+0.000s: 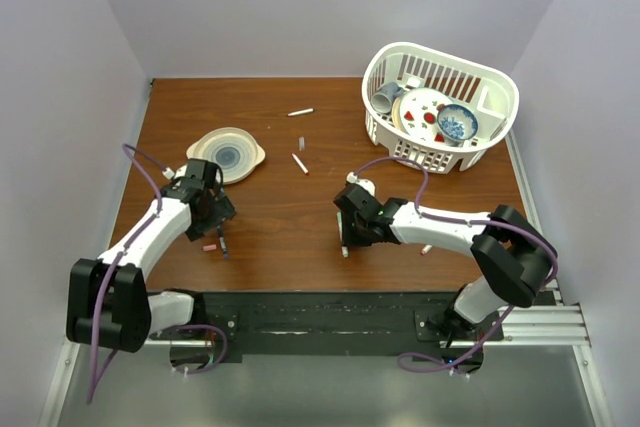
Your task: Insert the pens into the pen caps
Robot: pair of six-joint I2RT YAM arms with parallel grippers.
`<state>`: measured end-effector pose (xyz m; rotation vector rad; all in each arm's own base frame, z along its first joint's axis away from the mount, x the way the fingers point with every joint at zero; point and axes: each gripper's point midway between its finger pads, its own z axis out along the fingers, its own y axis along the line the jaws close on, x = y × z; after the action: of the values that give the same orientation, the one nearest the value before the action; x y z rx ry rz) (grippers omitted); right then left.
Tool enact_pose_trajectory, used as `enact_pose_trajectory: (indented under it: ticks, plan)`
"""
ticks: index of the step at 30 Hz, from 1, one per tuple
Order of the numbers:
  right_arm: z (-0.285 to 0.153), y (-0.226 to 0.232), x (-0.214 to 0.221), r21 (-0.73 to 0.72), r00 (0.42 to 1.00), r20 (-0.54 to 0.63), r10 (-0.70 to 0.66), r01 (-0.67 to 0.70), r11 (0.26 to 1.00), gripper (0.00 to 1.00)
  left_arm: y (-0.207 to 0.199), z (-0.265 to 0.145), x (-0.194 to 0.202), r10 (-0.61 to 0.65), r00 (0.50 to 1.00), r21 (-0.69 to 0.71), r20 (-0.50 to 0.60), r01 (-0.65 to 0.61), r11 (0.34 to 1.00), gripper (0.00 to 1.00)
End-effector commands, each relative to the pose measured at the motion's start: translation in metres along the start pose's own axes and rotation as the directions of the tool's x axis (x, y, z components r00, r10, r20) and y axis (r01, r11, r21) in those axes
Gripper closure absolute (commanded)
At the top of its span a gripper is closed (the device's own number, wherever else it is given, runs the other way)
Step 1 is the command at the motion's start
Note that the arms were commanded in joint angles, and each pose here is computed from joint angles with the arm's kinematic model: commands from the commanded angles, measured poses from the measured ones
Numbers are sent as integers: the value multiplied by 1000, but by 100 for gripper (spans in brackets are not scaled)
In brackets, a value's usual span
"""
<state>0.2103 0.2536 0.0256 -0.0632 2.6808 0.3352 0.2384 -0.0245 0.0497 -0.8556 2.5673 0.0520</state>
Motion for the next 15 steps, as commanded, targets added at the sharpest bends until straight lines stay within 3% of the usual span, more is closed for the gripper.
enact_pose_trajectory:
  ticks: [1, 5, 15]
  plan:
    - [-16, 18, -16, -76, 997, 44, -71, 74, 994, 68, 3, 13, -12, -39, 998, -47, 55, 42, 998, 21]
    - [-44, 32, -30, -158, 992, 97, -77, 92, 983, 63, 12, 26, -6, -26, 999, -112, 35, 30, 993, 28]
    - [-86, 52, -43, -299, 985, 170, -40, 91, 950, 60, 4, 48, 3, 25, 1000, -95, -16, -26, 995, 61]
